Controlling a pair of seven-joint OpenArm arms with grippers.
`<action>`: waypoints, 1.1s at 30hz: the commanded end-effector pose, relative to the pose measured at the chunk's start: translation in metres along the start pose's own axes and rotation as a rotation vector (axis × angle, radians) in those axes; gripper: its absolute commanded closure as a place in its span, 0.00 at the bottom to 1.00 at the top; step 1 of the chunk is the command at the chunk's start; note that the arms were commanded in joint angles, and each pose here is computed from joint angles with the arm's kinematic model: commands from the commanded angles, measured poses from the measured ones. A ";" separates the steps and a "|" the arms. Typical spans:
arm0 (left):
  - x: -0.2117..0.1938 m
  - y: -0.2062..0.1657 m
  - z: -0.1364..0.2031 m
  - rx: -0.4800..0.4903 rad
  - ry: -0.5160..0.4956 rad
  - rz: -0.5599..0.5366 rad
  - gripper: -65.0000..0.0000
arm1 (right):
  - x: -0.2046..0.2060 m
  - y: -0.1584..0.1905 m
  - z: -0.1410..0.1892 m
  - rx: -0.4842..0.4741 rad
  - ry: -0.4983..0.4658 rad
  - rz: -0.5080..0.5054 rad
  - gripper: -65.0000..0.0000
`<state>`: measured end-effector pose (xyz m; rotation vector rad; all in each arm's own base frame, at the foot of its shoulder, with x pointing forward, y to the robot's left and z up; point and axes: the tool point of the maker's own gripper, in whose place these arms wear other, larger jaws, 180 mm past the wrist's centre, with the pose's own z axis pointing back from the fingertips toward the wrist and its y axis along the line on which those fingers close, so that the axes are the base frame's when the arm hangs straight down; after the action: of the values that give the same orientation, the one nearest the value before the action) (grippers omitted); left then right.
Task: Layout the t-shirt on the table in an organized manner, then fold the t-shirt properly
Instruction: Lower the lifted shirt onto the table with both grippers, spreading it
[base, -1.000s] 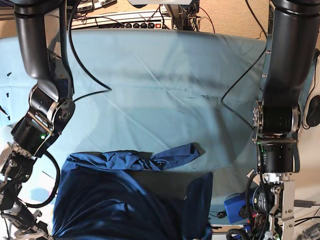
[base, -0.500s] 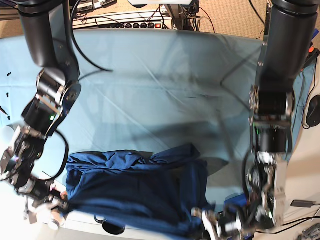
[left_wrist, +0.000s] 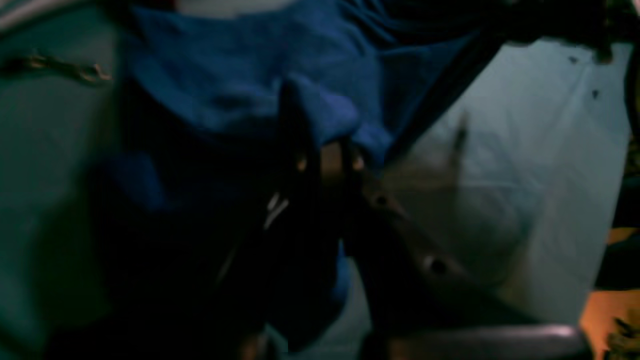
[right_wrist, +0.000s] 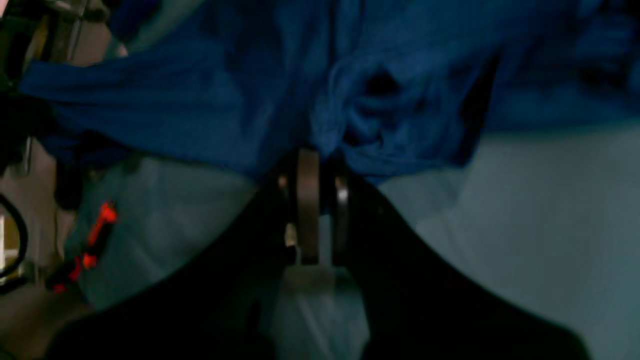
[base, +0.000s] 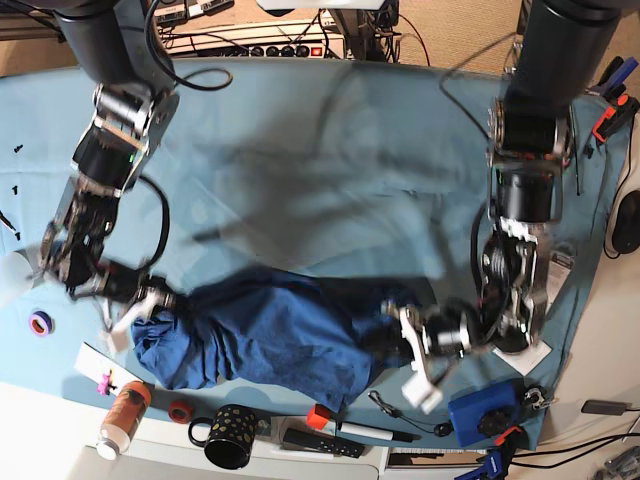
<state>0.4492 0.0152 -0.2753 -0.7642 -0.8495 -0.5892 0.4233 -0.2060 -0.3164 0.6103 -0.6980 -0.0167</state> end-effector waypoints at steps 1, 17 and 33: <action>0.020 -0.005 0.004 -0.024 -0.056 -0.016 1.00 | 0.014 0.003 0.008 0.011 -0.044 0.016 1.00; -0.035 0.030 0.049 0.031 0.036 0.071 1.00 | -0.003 0.008 0.081 -0.156 -0.104 0.301 1.00; -0.089 0.008 0.045 -0.055 0.082 0.204 1.00 | -0.073 -0.042 0.109 -0.380 0.098 0.322 0.92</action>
<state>0.3729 0.0655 -0.3533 -0.8557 -0.6090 -0.4529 0.2999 -0.2740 -0.3320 0.1581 -0.6224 0.1665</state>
